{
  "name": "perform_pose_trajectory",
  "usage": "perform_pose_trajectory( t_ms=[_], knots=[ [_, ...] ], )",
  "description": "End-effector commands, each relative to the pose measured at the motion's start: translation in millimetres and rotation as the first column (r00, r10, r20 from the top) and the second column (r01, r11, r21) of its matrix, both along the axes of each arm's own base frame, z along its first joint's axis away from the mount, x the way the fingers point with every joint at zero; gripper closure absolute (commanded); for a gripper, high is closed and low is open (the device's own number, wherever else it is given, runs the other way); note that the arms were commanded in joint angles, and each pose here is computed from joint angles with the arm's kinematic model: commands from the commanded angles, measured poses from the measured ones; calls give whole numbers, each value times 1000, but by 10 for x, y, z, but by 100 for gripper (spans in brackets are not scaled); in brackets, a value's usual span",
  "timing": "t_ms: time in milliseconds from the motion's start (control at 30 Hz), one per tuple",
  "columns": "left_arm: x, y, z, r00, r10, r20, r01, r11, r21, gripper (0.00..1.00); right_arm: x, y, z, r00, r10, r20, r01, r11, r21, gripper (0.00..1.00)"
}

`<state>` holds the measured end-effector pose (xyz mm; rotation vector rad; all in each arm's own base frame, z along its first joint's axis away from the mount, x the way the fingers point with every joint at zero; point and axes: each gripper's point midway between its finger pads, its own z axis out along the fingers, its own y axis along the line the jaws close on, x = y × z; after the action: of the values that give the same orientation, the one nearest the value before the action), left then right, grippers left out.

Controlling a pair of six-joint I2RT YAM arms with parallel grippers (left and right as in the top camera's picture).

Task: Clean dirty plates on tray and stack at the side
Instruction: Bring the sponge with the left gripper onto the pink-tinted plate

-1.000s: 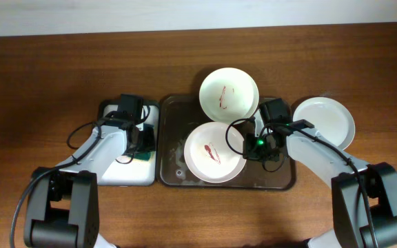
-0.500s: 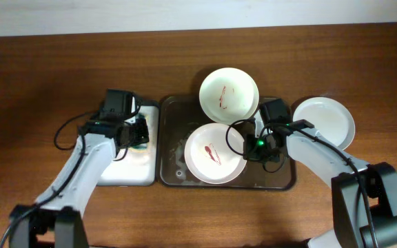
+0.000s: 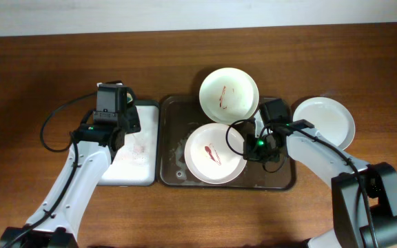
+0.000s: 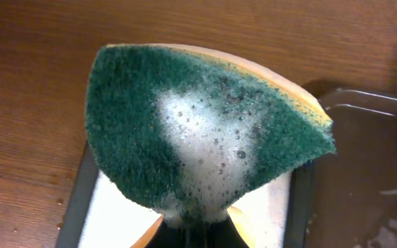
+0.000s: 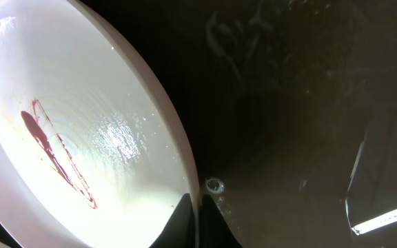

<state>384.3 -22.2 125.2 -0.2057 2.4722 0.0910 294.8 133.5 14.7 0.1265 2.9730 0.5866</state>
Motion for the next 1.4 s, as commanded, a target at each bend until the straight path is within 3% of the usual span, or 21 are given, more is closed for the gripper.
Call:
perform_pose_trajectory(
  t_ms=[0,400,633,767,833,1033,1200,1367],
  knots=[
    [97,81,331,995,-1,104,-4,999,53,100,-24,33,-13,1000,4,-9,-4,1000,5,96],
    [92,81,601,983,-16,182,6,998,56,100,-24,33,-13,1000,3,-9,-3,1000,5,96],
    [66,84,572,986,-17,166,7,998,58,100,-24,33,-13,1000,3,-9,-3,1000,5,96],
    [-52,73,422,996,-15,91,11,999,45,100,-18,35,-12,1000,3,-7,-3,1000,6,96],
    [-178,-79,188,999,-39,-5,38,998,-51,100,-17,35,-12,1000,3,-6,-3,1000,6,96],
    [-362,-349,-421,968,-114,-225,70,979,-194,100,-20,35,-12,1000,4,-8,-4,1000,6,96],
    [-364,-398,-429,965,-131,-227,81,972,-219,100,-19,35,-12,1000,4,-7,-4,1000,6,96],
    [-356,-713,-360,952,-243,-188,166,921,-352,100,-18,36,-12,1000,4,-7,-3,1000,6,96]
  ],
)
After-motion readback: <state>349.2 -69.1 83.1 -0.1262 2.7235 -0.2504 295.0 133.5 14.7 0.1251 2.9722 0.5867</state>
